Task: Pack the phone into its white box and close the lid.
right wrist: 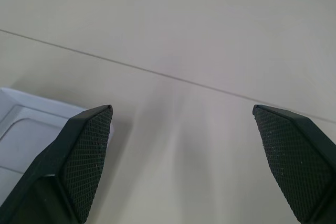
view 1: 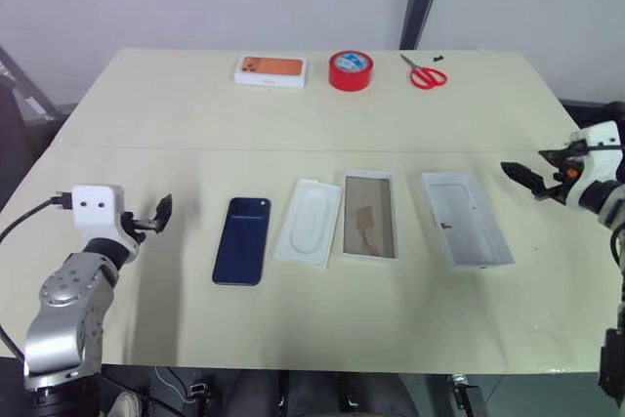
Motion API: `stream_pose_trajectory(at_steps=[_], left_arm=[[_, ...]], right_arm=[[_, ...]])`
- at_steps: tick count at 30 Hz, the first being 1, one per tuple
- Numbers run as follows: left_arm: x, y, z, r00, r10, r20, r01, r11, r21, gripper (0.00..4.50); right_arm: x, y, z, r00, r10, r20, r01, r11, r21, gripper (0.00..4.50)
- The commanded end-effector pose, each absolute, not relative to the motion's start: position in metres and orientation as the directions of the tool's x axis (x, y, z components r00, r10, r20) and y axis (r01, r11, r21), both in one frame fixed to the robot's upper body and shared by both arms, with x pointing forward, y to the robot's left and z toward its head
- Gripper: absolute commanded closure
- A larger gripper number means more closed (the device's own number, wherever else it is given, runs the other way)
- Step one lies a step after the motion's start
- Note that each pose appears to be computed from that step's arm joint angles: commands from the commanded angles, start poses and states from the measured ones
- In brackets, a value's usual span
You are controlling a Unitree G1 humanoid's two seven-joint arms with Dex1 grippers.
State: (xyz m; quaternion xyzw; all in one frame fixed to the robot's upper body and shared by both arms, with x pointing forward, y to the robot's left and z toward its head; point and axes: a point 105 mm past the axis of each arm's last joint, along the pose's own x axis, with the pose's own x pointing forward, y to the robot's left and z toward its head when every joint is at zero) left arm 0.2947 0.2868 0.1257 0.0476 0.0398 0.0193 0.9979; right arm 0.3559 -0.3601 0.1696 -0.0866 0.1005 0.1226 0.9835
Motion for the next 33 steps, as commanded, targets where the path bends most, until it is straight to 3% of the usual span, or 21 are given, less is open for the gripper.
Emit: stream_pose_trajectory(at_steps=[1, 9, 16, 24, 29, 33], left_arm=[[0.293, 0.286, 0.139, 0.999, 0.043, -0.026, -0.040, 0.993, 0.112, 0.01], [0.293, 0.279, 0.140, 1.000, 0.020, -0.023, -0.018, 0.995, 0.094, 0.01], [0.302, 0.233, 0.148, 0.991, -0.134, -0.005, 0.134, 0.991, 0.002, 0.01], [0.299, 0.139, 0.139, 0.878, -0.463, -0.126, 0.445, 0.883, -0.148, 0.01], [0.303, 0.111, 0.127, 0.813, -0.518, -0.266, 0.459, 0.851, -0.254, 0.01], [0.306, 0.099, 0.129, 0.792, -0.535, -0.295, 0.448, 0.836, -0.316, 0.01]], right_arm=[[0.358, -0.360, 0.183, 0.956, 0.229, -0.184, -0.261, 0.949, -0.176, 0.03], [0.362, -0.341, 0.183, 0.938, 0.292, -0.186, -0.326, 0.925, -0.192, 0.03], [0.360, -0.272, 0.183, 0.840, 0.505, -0.200, -0.541, 0.808, -0.233, 0.03], [0.325, -0.168, 0.178, 0.608, 0.758, -0.236, -0.791, 0.554, -0.259, 0.03], [0.304, -0.134, 0.178, 0.520, 0.821, -0.234, -0.849, 0.466, -0.251, 0.03], [0.295, -0.120, 0.174, 0.479, 0.845, -0.237, -0.872, 0.429, -0.236, 0.03]])
